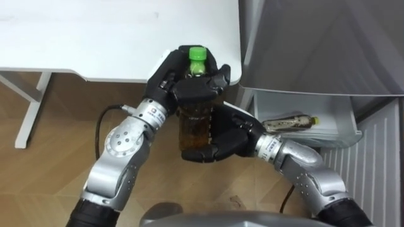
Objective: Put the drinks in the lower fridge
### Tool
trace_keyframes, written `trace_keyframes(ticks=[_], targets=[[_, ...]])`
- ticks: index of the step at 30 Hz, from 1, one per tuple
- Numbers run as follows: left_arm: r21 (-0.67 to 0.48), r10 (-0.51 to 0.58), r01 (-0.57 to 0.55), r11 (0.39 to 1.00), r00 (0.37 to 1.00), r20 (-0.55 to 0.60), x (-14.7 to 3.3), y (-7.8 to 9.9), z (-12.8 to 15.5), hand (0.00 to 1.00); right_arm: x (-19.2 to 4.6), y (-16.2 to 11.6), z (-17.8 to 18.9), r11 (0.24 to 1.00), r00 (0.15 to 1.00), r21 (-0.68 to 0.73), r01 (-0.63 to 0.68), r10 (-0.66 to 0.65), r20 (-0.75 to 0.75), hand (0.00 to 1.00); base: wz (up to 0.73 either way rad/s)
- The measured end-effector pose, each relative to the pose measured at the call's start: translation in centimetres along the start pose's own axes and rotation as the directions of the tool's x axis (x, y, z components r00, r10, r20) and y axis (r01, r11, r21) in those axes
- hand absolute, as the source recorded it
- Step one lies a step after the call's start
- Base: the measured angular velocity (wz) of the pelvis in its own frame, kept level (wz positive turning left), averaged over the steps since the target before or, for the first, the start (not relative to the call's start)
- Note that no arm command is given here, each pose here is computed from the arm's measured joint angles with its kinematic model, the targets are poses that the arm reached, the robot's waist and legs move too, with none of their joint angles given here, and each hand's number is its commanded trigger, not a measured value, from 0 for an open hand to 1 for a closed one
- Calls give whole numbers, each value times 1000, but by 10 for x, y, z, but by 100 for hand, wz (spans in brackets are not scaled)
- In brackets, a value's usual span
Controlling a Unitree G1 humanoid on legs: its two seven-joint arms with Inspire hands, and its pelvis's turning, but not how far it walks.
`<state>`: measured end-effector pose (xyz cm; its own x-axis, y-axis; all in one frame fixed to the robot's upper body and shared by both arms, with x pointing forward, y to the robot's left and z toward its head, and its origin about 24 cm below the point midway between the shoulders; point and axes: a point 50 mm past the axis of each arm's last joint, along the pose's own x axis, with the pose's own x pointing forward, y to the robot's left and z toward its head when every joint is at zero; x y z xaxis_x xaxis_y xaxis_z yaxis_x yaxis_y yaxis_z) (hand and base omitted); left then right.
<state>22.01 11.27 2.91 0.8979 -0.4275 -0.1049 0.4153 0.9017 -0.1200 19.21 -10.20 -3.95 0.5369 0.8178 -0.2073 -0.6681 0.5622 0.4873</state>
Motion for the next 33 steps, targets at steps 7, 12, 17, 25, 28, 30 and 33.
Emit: trace_keyframes(ticks=[7, 12, 17, 25, 28, 30, 33], targets=[[14, -4, 5, 1000, 1000, -10, 0, -2, -2, 100, -1, 0, -1, 1000, 1000, -6, -1, 1, -14, 0, 0], [28, -5, 5, 1000, 1000, -8, 0, -4, -3, 100, -2, -1, -2, 1000, 1000, -6, 3, -3, -17, 100, 0], [77, -30, 31, 997, 999, -14, 0, -9, -4, 100, -4, -3, -5, 1000, 999, 2, 18, -18, -33, 100, 0], [100, -64, 65, 993, 998, -15, 1, -18, -4, 100, -3, -3, -8, 1000, 999, -4, 19, -20, -37, 100, 0], [130, -88, 88, 988, 996, -1, 2, -24, -3, 100, 0, 0, -8, 1000, 1000, 7, 14, -13, -28, 100, 0], [127, -84, 83, 988, 996, 2, 2, -24, -2, 100, 1, 0, -8, 1000, 1000, 7, 13, -13, -24, 100, 0], [124, -83, 81, 989, 997, 5, 2, -25, -2, 100, 1, 0, -8, 1000, 1000, 10, 14, -14, -20, 100, 0]])
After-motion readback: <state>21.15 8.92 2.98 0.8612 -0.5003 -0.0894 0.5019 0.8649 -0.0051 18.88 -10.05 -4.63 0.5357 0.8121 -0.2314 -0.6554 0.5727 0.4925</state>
